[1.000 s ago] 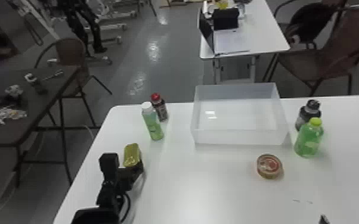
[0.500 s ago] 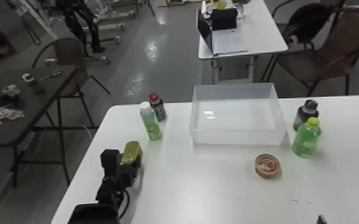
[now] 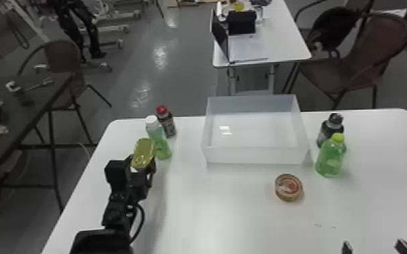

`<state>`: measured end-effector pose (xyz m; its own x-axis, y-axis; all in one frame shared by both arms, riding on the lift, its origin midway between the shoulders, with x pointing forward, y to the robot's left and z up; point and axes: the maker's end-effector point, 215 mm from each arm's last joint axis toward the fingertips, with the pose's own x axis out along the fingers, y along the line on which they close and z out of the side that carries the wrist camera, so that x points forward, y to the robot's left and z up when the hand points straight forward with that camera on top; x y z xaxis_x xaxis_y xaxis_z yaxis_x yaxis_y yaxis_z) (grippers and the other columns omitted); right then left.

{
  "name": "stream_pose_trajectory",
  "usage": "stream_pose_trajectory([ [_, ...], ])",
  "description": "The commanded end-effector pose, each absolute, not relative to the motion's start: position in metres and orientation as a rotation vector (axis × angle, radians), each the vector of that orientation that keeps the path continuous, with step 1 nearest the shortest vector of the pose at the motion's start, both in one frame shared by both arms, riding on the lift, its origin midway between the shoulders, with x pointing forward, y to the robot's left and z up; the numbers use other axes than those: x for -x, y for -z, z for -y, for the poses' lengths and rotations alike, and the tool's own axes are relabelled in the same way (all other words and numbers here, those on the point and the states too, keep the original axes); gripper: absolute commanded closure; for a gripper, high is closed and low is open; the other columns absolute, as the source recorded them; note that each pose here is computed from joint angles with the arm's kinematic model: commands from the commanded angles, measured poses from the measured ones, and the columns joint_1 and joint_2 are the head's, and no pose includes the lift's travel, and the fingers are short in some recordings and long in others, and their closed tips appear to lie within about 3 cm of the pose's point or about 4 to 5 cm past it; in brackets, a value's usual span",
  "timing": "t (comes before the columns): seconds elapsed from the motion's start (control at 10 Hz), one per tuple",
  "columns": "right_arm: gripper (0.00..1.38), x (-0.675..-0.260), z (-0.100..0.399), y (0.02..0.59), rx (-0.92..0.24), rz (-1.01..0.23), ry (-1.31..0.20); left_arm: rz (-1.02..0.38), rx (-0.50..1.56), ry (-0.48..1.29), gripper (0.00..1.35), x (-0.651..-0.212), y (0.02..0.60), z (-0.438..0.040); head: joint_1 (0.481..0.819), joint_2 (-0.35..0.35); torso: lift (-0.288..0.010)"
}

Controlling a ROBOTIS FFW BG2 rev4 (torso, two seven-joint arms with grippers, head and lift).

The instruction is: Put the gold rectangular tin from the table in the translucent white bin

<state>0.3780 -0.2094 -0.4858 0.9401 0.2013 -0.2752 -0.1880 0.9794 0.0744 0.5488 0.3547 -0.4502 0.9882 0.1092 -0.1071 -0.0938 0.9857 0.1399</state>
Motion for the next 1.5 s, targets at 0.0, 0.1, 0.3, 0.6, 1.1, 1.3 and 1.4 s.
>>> stream_pose_trajectory([
  [0.0,0.11,-0.379,0.209,0.486,-0.049,-0.285,-0.198,-0.034,-0.173,-0.101,0.93,-0.545,0.407,-0.349,0.695,0.178,-0.029],
  [0.1,0.11,-0.379,0.209,0.486,-0.049,-0.285,-0.198,0.002,-0.190,-0.097,0.93,-0.541,0.385,-0.345,0.695,0.172,-0.029],
  [0.3,0.11,-0.379,0.210,0.487,-0.051,-0.286,-0.198,0.056,-0.138,-0.035,0.93,-0.547,0.360,-0.305,0.695,0.161,-0.029],
  [0.6,0.11,-0.384,0.211,0.485,-0.046,-0.280,-0.203,0.126,-0.072,0.158,0.93,-0.584,0.317,-0.204,0.695,0.051,-0.029],
  [1.1,0.11,-0.390,0.208,0.487,-0.048,-0.282,-0.216,0.022,-0.144,0.470,0.93,-0.651,0.334,-0.119,0.695,-0.078,-0.029],
  [1.3,0.11,-0.392,0.208,0.489,-0.050,-0.284,-0.219,-0.065,-0.188,0.533,0.93,-0.668,0.368,-0.099,0.695,-0.095,-0.029],
  [1.4,0.11,-0.392,0.207,0.490,-0.050,-0.286,-0.220,-0.112,-0.222,0.543,0.93,-0.674,0.384,-0.096,0.695,-0.106,-0.029],
])
